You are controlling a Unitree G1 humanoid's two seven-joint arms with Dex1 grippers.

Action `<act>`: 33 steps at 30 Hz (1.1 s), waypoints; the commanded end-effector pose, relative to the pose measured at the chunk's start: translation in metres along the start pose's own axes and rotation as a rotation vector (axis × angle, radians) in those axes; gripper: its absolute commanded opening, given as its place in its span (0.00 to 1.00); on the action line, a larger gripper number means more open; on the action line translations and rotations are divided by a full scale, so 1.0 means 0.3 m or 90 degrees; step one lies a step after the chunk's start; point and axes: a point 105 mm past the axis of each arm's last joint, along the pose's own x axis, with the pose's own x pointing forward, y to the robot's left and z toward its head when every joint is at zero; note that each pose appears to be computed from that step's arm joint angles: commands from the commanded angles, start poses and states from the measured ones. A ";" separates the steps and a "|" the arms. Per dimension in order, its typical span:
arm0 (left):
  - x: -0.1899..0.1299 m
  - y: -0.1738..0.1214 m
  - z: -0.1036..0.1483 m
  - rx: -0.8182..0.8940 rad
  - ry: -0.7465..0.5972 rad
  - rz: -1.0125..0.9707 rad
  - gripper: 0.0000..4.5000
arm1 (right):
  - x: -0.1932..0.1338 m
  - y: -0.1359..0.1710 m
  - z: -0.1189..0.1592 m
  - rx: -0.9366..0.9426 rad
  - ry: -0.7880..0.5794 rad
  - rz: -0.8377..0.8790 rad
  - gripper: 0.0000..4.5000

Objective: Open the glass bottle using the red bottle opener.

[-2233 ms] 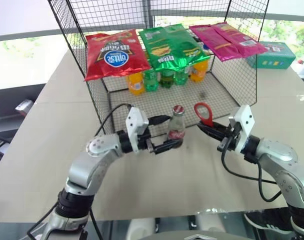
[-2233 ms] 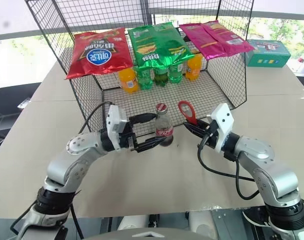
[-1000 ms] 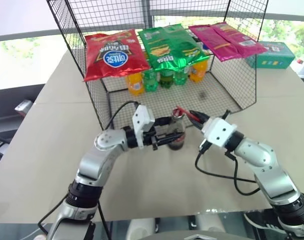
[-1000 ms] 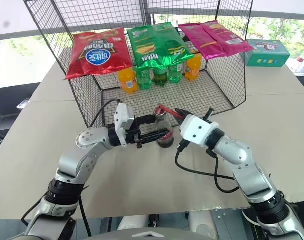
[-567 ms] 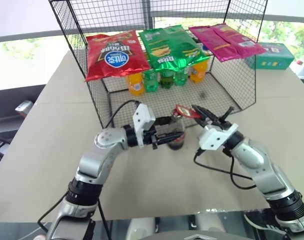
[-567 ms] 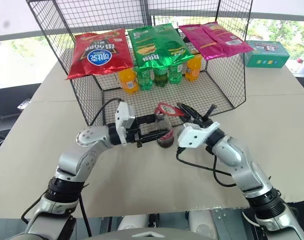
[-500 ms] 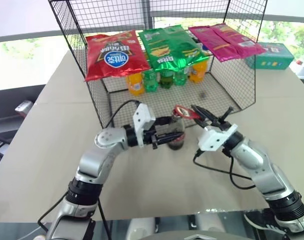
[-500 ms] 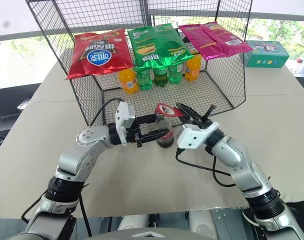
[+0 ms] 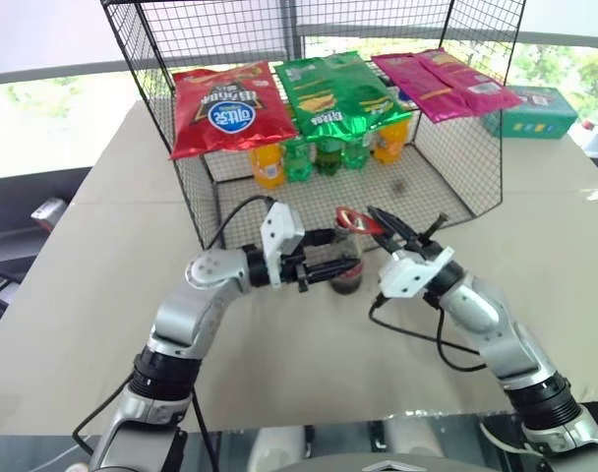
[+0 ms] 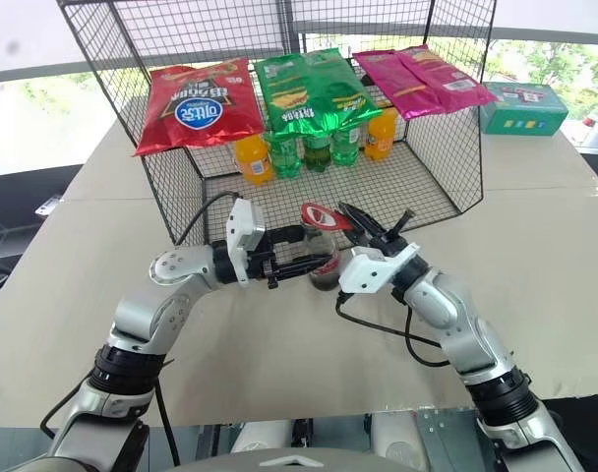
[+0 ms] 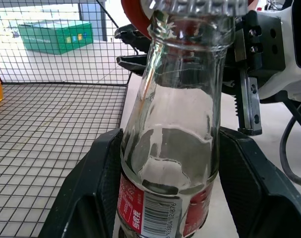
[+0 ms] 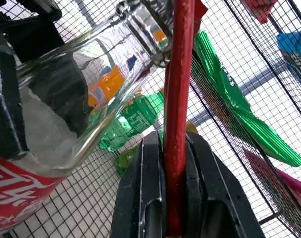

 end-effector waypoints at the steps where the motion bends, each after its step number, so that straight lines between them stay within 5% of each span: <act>1: 0.006 0.006 0.076 0.033 -0.040 -0.008 0.49 | -0.019 0.166 -0.001 0.000 -0.001 0.125 0.00; 2: 0.000 0.001 0.084 0.033 -0.044 -0.012 0.49 | -0.022 0.168 -0.009 0.001 0.007 0.126 0.00; 3: -0.004 -0.004 0.091 0.036 -0.048 -0.017 0.72 | -0.024 0.168 -0.016 0.003 0.014 0.125 0.00; 6: -0.006 -0.001 0.098 0.039 -0.054 -0.014 0.99 | -0.028 0.158 -0.034 0.016 0.030 0.112 0.00; 27: 0.019 0.018 0.053 0.042 -0.029 -0.007 0.99 | -0.021 0.056 -0.103 -0.023 0.068 0.068 0.00; 30: 0.020 0.012 0.050 0.039 -0.027 -0.015 0.82 | -0.020 0.058 -0.101 -0.021 0.067 0.068 0.00; 33: 0.019 0.003 0.044 0.035 -0.023 -0.024 0.50 | -0.020 0.059 -0.099 -0.020 0.067 0.068 0.00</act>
